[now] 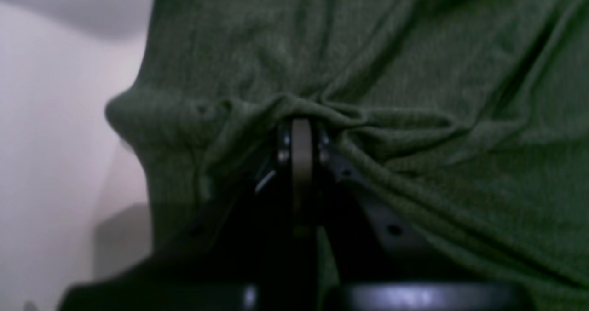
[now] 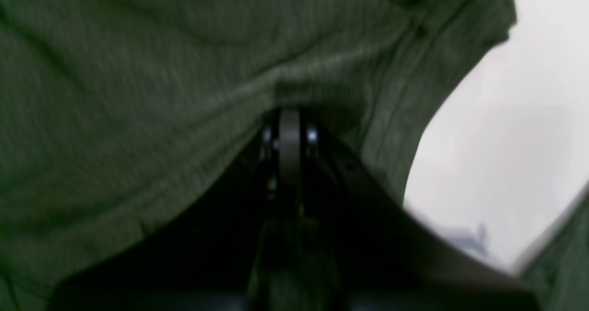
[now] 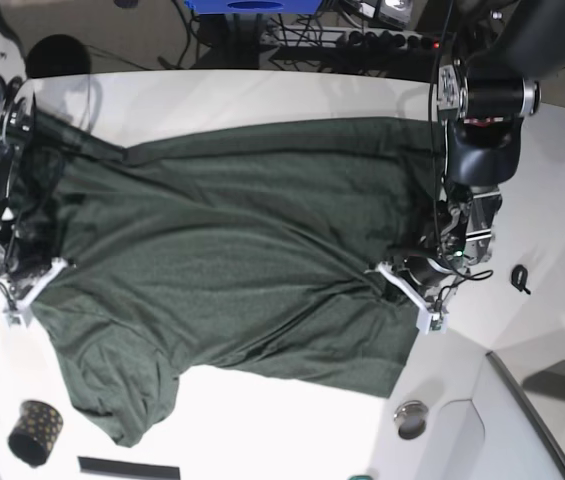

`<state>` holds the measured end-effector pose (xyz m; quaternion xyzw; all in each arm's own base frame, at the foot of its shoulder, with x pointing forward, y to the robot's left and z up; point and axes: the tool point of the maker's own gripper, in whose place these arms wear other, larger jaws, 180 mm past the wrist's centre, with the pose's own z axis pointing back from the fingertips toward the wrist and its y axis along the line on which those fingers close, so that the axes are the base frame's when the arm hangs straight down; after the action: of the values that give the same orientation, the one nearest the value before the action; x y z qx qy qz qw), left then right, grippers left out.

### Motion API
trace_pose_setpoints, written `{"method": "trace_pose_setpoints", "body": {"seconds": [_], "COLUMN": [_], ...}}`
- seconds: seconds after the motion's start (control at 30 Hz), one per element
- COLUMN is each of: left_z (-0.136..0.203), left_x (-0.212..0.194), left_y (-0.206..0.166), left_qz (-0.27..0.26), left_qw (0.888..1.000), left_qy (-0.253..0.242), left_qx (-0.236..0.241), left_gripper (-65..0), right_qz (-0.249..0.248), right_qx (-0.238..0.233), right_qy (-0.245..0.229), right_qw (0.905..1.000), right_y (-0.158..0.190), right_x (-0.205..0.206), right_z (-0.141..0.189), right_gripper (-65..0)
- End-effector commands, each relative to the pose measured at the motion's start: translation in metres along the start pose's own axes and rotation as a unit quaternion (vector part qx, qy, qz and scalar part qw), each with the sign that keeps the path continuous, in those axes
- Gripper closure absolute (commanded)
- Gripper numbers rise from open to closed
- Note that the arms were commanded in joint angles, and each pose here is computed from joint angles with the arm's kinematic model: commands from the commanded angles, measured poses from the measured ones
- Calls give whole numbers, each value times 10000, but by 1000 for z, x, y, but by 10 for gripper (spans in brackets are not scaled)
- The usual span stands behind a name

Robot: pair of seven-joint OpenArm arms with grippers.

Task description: Layout the t-shirt on the table in an organized manner, then fold the t-shirt properly

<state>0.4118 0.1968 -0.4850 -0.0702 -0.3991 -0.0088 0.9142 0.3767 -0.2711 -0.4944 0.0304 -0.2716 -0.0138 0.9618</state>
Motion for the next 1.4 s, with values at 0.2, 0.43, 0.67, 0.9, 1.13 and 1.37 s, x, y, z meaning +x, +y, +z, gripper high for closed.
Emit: {"method": "trace_pose_setpoints", "body": {"seconds": [0.2,0.43,0.67,0.9,1.13,1.37], "left_z": [-8,-5,52,130,151,138], "left_x": [65,126,160,74,-32,-81], "left_y": [25,25,9,-15,-23,-4], "left_qz": [114,195,486,303,559,845], "left_qw": [9957,9888,9800,9860,9957,9963], "left_qy": [-710,-1331,-1915,-1614,-639,-27], "left_qx": [577,648,223,-280,-364,-118], "left_gripper": [0,0,0,0,-268,-283], "right_qz": [-231,-194,729,75,-498,-952], "right_qx": [160,-2,-802,-1299,-1455,-1700], "right_qy": [-1504,-2350,-2460,-2592,-1842,-1542], "right_qw": [9882,9718,9632,9570,9708,9686], "right_y": [7,-14,-46,-46,-69,-96], "right_x": [79,143,140,60,-24,-59], "right_z": [2,29,93,175,162,162], "right_gripper": [-14,-9,-14,-92,-420,-494]}}
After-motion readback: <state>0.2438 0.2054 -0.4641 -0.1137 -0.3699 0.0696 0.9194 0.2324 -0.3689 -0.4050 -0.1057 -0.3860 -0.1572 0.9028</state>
